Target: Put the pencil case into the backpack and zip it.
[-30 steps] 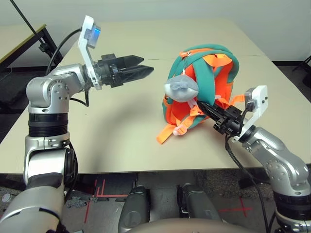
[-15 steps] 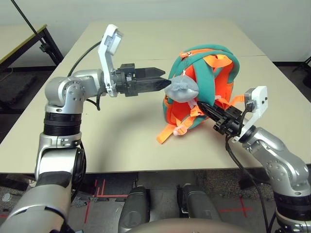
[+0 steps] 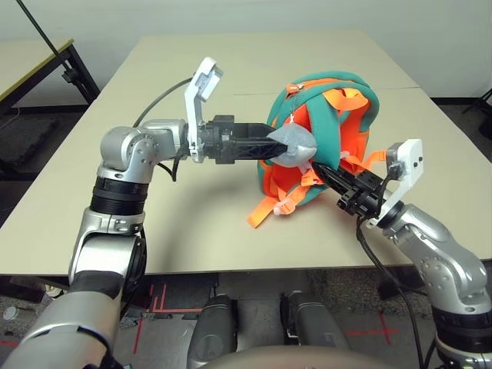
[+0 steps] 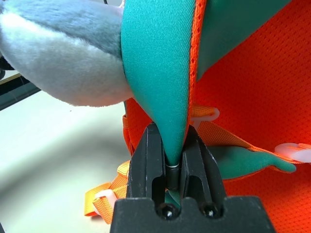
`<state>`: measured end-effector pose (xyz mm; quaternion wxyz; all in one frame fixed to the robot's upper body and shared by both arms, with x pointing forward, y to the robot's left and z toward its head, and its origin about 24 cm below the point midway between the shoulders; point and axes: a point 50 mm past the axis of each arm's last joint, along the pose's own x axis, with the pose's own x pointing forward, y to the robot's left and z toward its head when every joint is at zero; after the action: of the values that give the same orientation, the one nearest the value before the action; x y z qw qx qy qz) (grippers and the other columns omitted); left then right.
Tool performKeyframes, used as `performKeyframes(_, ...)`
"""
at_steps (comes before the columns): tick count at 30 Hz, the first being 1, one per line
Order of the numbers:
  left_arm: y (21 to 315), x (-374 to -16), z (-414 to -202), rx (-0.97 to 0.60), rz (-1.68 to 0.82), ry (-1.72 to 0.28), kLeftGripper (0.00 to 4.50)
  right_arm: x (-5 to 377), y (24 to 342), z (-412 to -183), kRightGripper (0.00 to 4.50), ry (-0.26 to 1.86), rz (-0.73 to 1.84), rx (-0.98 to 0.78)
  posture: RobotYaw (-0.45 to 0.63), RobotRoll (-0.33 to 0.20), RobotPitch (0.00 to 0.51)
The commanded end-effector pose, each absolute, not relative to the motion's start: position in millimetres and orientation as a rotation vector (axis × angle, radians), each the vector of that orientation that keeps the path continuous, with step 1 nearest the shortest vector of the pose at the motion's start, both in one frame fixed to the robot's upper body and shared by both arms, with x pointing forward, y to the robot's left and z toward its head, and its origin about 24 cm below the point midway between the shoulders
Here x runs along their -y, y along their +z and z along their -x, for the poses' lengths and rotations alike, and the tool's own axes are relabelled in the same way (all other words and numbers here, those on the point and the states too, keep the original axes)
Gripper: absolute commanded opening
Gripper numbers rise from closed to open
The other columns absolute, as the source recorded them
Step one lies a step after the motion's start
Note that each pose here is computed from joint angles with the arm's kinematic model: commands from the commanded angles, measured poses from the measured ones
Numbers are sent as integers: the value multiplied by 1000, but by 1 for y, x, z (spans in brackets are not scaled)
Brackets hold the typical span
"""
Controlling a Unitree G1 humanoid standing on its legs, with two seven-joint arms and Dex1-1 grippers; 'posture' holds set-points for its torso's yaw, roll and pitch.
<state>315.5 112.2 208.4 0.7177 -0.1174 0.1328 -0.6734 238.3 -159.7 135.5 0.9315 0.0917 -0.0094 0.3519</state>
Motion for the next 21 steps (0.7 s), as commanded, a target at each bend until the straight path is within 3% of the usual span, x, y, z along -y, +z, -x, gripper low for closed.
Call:
performKeyframes(1, 200, -108, -318, -328, 242, -1484, 3891, 151, 137, -235, 72, 763, -184, 27, -3, 0, 48)
performKeyframes(8, 198, -108, -319, -329, 248, -1490, 1290, 150, 137, -237, 72, 763, -183, 32, 1, 0, 43)
performKeyframes(12, 198, -108, -319, -325, 247, -1491, 136, 150, 138, -238, 72, 763, -183, 35, 2, 0, 41)
performKeyframes(21, 206, -137, -314, -340, 185, -1461, 39, 151, 138, -238, 72, 764, -181, 37, 16, 0, 48)
